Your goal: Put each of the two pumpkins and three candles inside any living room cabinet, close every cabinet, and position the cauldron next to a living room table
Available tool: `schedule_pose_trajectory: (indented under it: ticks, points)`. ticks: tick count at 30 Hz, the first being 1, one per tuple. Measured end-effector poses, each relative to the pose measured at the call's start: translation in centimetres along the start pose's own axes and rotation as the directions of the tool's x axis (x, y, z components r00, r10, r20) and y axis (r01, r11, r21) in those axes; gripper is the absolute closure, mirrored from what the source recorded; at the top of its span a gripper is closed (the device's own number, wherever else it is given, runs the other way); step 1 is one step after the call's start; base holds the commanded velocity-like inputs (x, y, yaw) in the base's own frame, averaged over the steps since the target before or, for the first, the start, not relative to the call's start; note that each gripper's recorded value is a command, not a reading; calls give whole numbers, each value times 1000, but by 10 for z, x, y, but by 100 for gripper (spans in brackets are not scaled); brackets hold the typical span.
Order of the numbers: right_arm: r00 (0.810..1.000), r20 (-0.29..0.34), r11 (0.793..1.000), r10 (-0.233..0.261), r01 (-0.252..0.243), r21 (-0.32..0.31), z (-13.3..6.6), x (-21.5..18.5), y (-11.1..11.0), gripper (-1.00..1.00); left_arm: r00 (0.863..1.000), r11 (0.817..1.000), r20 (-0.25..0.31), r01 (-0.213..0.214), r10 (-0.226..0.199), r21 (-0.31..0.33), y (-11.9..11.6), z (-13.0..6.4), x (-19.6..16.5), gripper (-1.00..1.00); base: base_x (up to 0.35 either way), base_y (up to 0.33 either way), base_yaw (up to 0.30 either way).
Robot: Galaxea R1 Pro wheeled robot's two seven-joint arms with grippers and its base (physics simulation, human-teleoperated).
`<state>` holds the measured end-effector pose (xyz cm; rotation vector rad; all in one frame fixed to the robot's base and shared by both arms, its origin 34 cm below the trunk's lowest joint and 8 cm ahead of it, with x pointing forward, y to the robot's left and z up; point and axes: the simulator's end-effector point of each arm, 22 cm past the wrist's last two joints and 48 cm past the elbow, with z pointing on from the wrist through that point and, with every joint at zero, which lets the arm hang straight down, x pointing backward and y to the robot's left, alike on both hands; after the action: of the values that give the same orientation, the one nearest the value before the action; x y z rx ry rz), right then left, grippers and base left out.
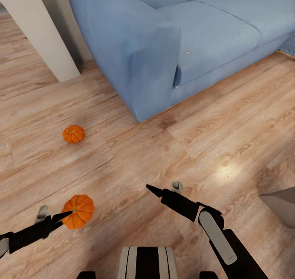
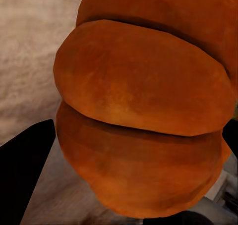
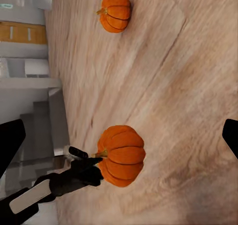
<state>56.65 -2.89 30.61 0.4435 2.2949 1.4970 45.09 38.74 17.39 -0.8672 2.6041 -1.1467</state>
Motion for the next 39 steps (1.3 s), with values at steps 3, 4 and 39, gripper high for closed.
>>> schedule_pose_trajectory:
  ticks: [3,4,39]
  points:
    - [1000,5,1000,-9,9,-5,-1,-3,5,-100,998,999,-43,47,-46,18,-12,-19,-9,100,0,0,0]
    - [1000,7,1000,-12,12,-6,-2,-3,7,-100,998,998,-47,52,-51,24,-16,-23,-11,100,0,0,0]
    - [993,57,993,-99,102,-55,-19,-28,66,-100,1000,971,-10,-14,17,238,-105,-119,-57,100,0,0,0]
